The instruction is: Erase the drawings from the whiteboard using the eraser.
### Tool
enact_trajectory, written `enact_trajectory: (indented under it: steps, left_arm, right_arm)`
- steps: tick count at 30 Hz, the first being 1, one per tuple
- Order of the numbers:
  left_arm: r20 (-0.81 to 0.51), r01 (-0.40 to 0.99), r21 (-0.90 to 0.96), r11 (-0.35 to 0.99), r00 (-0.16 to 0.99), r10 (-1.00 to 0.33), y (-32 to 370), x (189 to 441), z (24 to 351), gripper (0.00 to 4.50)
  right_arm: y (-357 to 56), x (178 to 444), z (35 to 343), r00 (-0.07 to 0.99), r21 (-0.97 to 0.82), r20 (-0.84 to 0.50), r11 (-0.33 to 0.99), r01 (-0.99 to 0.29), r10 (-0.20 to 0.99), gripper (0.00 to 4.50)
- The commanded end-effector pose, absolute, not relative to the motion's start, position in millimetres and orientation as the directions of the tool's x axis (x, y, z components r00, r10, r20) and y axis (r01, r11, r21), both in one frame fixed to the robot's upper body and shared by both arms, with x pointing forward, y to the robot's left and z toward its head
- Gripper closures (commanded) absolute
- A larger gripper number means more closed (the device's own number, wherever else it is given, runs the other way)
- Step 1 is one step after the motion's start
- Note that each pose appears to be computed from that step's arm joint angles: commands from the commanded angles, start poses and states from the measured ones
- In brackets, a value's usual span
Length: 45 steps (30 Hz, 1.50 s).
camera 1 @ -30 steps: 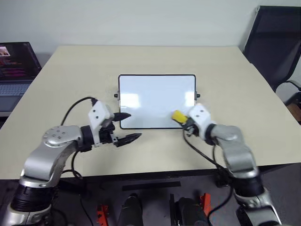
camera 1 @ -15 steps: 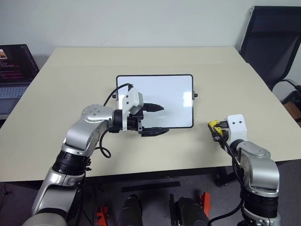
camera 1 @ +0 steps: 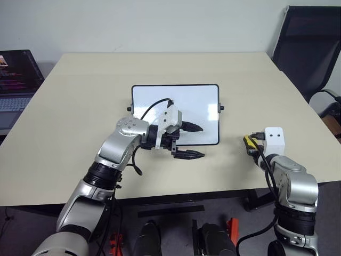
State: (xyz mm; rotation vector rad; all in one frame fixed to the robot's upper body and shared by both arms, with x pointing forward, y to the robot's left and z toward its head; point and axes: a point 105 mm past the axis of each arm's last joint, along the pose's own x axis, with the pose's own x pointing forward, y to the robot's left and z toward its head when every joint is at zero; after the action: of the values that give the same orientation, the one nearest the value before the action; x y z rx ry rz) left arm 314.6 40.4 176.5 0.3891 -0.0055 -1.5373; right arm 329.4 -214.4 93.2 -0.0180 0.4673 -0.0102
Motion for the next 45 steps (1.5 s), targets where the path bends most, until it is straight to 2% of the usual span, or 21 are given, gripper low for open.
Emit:
enact_trajectory:
  steps: [1,5,11,13,15,17,19,22,25,27,29,31,33,36,41,45]
  left_arm:
    - [-0.240,0.952,0.302,-0.037,0.039,-0.970,35,315,185,0.00]
    - [-0.256,0.947,0.318,-0.045,0.040,-0.966,33,316,182,0.00]
    - [-0.263,0.939,0.343,-0.039,0.056,-0.963,31,316,178,0.00]
    - [-0.248,0.938,0.345,-0.026,0.065,-0.967,31,317,179,0.00]
    - [-0.214,0.938,0.346,0.025,0.105,-0.971,35,320,182,0.00]
    - [-0.157,0.928,0.347,0.135,0.200,-0.967,46,327,188,0.00]
    - [-0.071,0.892,0.337,0.301,0.343,-0.937,66,338,197,0.00]
    - [0.069,0.768,0.307,0.562,0.571,-0.818,101,344,206,0.00]
    - [0.195,0.598,0.247,0.763,0.740,-0.644,133,333,210,0.00]
    - [0.241,0.398,0.189,0.898,0.868,-0.435,165,316,197,0.00]
    - [0.223,0.159,0.164,0.974,0.956,-0.193,198,292,174,0.00]
    - [0.171,0.010,0.171,0.985,0.985,-0.040,217,276,151,0.00]
    - [0.121,-0.066,0.160,0.985,0.992,0.047,224,265,130,0.00]
    - [0.102,-0.112,0.155,0.982,0.990,0.097,220,262,119,0.00]
    - [0.130,-0.131,0.175,0.976,0.985,0.109,221,274,126,0.00]
    - [0.134,-0.129,0.204,0.971,0.986,0.102,224,276,125,0.00]
  right_arm:
    - [-216,332,101,0.903,0.007,-0.430,1.000,0.012,-0.008,3.37]
    - [-222,336,102,0.905,0.010,-0.425,0.999,0.031,-0.024,3.37]
    - [-225,340,105,0.914,0.023,-0.404,0.999,0.041,-0.029,1.32]
    - [-225,342,111,0.925,0.030,-0.380,0.999,0.045,-0.030,0.50]
    - [-222,344,122,0.946,0.038,-0.325,0.999,0.032,-0.017,0.04]
    - [-215,343,140,0.972,0.038,-0.233,0.999,-0.006,0.014,0.04]
    - [-208,337,153,0.987,0.000,-0.155,0.999,-0.051,0.051,0.04]
    - [-201,324,155,0.992,-0.061,-0.081,0.993,-0.102,0.097,0.04]
    - [-197,313,152,0.992,-0.086,0.010,0.989,-0.122,0.123,0.04]
    - [-204,304,141,0.992,-0.148,0.080,0.986,-0.080,0.092,0.04]
    - [-212,293,128,0.988,-0.089,0.126,0.993,-0.076,0.087,0.04]
    - [-224,289,121,0.988,0.004,0.151,0.999,-0.038,0.037,0.04]
    - [-238,289,113,0.991,0.051,0.137,0.999,-0.004,-0.003,0.04]
    - [-243,293,110,0.989,-0.007,0.125,0.997,-0.076,0.076,0.04]
    - [-242,296,122,0.980,-0.064,0.131,0.988,-0.139,0.147,0.04]
    - [-239,289,117,0.983,-0.061,0.104,0.988,-0.144,0.149,0.04]
